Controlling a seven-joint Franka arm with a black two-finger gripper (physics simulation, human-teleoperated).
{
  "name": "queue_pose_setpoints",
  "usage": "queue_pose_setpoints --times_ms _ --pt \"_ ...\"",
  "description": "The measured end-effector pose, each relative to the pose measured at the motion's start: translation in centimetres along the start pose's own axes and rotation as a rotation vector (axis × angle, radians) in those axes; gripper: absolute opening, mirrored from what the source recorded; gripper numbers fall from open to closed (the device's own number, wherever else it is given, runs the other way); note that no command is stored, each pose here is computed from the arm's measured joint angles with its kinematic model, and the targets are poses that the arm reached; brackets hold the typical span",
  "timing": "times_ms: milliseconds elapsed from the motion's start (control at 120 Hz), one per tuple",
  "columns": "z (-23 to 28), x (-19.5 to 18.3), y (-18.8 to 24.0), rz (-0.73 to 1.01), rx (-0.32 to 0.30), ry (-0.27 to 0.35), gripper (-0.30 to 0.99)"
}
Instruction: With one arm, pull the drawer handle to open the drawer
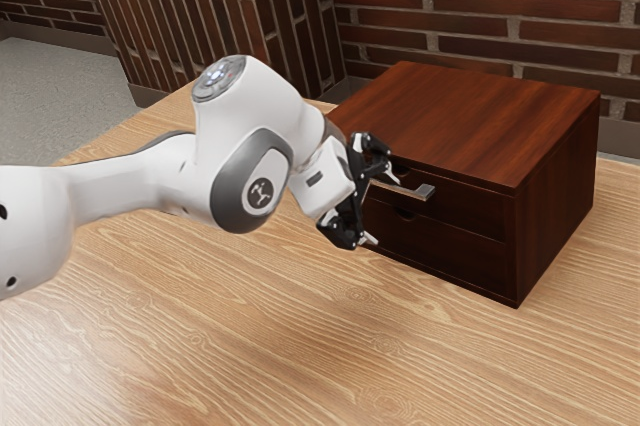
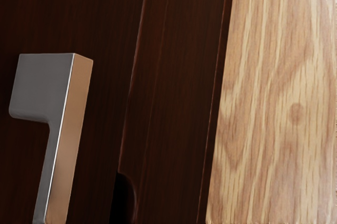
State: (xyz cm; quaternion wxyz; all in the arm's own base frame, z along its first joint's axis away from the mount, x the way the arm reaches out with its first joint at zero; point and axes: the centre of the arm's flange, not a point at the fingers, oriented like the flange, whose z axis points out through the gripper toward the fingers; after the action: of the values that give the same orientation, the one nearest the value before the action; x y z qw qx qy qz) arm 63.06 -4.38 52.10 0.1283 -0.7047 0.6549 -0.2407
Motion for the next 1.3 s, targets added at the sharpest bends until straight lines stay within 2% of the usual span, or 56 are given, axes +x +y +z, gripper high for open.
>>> queue_pose_setpoints --times_ms 250,458,892,1108,1300 --pt "-1.3 0.1 0.8 0.003 0.004 -0.013 0.64" --pt "-2.0 0.2 2.7 0.005 -0.010 -0.031 0.70" --pt "-5.1 0.1 7.3 0.005 -0.007 -0.085 0.65" --pt "-6.2 0.0 9.5 -0.001 -0.003 -0.105 0.72" --pt "-7.1 0.0 10.5 -0.008 0.007 -0.116 0.68"
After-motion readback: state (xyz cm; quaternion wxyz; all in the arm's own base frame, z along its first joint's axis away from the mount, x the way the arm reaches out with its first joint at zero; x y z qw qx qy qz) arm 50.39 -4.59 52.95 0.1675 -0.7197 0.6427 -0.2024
